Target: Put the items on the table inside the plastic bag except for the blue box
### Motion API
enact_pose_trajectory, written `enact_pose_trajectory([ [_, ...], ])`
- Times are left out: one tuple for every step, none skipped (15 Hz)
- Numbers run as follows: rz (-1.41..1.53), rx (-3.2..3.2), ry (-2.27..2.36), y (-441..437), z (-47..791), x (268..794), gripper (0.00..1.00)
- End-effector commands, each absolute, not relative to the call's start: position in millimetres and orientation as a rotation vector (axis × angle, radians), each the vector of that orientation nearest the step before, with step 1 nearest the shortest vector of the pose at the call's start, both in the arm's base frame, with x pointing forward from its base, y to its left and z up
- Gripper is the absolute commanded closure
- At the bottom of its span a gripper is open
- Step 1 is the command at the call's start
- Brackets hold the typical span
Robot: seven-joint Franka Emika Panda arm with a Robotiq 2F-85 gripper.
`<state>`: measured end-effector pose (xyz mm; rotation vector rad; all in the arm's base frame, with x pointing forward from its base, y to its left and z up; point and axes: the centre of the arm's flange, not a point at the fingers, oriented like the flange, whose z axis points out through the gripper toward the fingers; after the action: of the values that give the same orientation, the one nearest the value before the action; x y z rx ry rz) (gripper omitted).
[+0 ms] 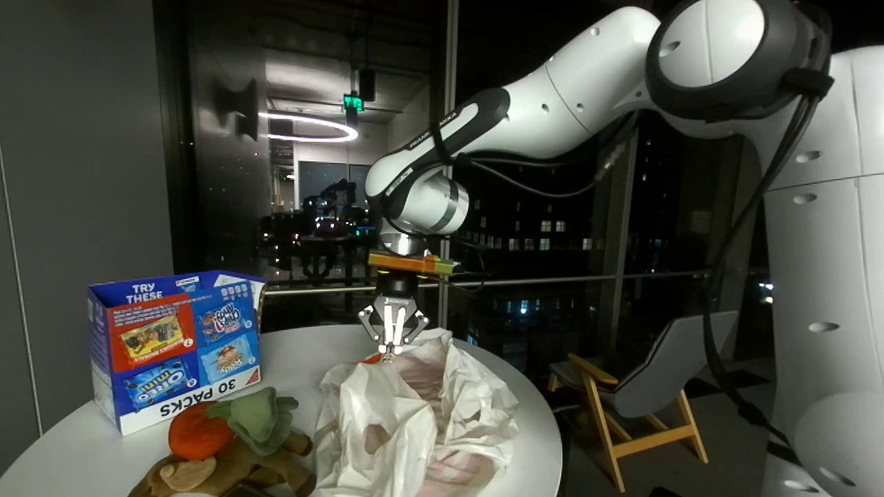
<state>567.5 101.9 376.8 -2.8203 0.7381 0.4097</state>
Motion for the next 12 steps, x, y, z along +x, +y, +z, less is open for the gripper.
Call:
enact_pose_trajectory([
  [0.25,-2.908,0.702,111,386,621,0.99],
  [0.201,-2.939,0.688,112,387,628,0.99],
  [0.148,-2.976,0.673,112,390,634,0.99],
  [0.094,-3.009,0.658,113,393,639,0.99],
  [0.041,-3.029,0.645,113,396,641,0.99],
  [-0.024,-3.042,0.642,113,401,644,0.99],
  [-0.07,-3.055,0.641,112,405,647,0.99],
  [-0.1,-3.059,0.636,112,409,649,0.99],
  [-0.122,-3.058,0.638,112,412,650,0.99],
  [-0.119,-3.051,0.645,112,414,650,0.99],
  [-0.086,-3.019,0.661,111,415,650,0.72],
  [-0.044,-2.998,0.681,111,416,649,0.71],
])
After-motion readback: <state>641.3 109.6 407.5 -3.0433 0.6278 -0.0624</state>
